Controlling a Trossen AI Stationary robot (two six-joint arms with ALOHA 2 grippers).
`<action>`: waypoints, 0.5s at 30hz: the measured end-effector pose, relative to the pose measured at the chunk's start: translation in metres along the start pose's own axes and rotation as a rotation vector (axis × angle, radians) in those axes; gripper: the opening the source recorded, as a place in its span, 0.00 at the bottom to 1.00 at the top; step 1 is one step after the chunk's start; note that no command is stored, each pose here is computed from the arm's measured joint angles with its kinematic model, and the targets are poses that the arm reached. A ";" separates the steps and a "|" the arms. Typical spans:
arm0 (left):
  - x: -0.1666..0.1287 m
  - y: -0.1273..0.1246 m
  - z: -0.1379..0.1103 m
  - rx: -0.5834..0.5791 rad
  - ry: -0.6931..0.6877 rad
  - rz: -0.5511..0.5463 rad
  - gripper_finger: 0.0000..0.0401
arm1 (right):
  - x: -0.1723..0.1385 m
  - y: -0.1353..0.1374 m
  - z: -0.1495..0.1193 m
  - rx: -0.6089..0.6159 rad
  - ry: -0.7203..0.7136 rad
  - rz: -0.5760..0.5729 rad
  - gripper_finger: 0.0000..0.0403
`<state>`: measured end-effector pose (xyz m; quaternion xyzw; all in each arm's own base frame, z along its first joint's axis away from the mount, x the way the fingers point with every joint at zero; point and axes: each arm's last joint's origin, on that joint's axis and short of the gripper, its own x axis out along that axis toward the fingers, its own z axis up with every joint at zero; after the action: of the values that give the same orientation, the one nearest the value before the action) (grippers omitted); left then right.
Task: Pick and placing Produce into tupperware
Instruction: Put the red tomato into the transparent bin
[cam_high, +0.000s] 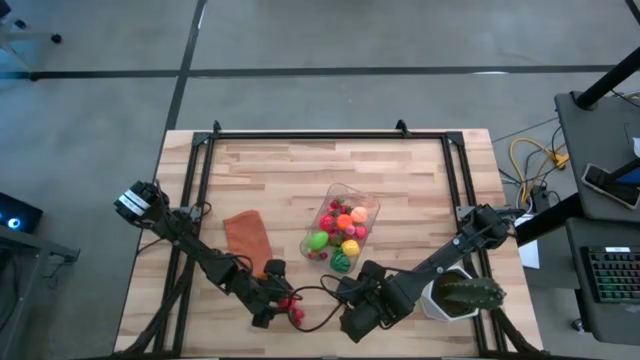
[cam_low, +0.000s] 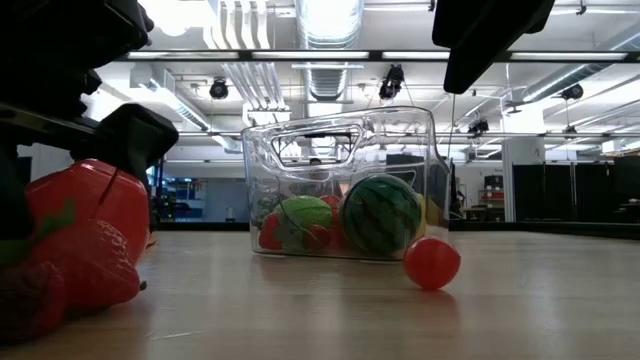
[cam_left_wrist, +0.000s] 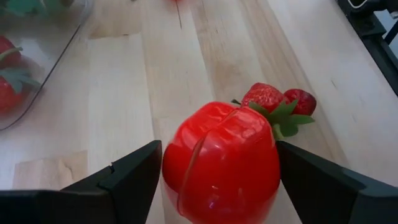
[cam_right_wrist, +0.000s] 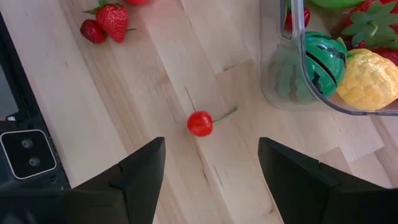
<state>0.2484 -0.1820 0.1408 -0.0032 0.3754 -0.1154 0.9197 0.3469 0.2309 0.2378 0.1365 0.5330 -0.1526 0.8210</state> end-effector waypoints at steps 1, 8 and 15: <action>0.000 0.000 0.000 0.007 0.000 0.000 0.72 | 0.000 0.000 0.000 0.000 0.000 0.000 0.62; -0.001 0.001 0.000 0.026 0.000 0.000 0.63 | 0.000 0.000 0.000 0.001 -0.003 -0.002 0.62; -0.031 0.006 0.024 0.130 -0.058 0.024 0.64 | -0.001 -0.001 0.001 0.021 -0.023 -0.016 0.62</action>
<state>0.2447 -0.1717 0.1793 0.0579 0.3403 -0.1283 0.9297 0.3467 0.2299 0.2387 0.1390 0.5231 -0.1663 0.8242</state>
